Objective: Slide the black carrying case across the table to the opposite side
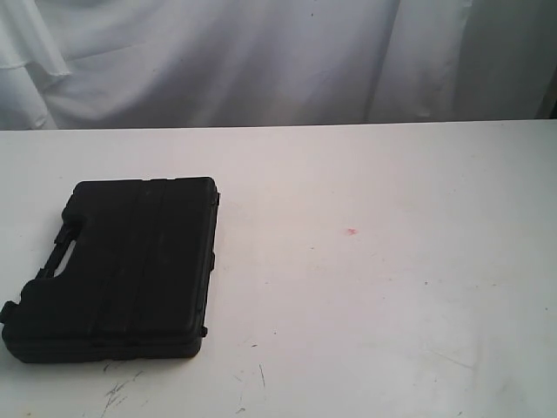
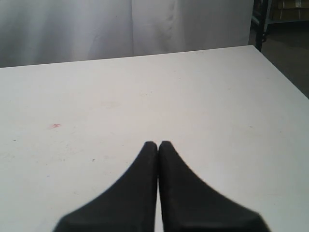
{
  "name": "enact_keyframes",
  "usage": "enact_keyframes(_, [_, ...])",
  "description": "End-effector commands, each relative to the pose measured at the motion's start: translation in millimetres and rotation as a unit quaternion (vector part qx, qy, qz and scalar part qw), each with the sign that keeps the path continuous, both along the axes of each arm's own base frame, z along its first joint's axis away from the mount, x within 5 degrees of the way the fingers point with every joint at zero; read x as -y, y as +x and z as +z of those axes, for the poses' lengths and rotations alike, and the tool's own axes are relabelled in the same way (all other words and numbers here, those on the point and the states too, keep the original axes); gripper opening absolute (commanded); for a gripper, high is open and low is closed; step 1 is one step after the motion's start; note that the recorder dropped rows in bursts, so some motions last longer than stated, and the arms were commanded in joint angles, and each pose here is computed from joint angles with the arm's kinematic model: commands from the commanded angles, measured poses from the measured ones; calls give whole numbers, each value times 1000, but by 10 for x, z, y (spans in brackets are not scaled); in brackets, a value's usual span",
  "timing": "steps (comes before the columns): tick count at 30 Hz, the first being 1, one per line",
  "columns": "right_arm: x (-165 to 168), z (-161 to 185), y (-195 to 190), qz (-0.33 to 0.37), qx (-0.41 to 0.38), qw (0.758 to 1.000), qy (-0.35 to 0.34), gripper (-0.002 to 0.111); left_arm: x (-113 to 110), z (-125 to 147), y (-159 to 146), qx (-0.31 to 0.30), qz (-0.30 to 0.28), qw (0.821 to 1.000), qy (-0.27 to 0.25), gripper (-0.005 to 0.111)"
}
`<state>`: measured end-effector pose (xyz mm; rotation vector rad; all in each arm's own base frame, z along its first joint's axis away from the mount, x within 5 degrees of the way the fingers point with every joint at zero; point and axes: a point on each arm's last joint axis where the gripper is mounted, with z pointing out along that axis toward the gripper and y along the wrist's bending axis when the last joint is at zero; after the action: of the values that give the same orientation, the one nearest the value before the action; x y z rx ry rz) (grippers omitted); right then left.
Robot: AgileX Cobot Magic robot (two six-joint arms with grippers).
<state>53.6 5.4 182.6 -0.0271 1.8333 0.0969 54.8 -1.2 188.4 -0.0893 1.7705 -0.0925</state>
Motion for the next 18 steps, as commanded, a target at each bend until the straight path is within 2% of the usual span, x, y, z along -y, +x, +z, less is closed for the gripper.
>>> enact_keyframes(1, [2, -5, -3, 0, 2, 1000, -4, 0, -2, -13, -1, 0, -2, 1000, 13, 0])
enact_keyframes(4, [2, -5, -3, 0, 2, 1000, -4, 0, -2, -13, -1, 0, -5, 1000, 28, 0])
enact_keyframes(18, [2, -5, -3, 0, 2, 1000, -4, 0, -2, -10, -1, 2, -4, 1000, 27, 0])
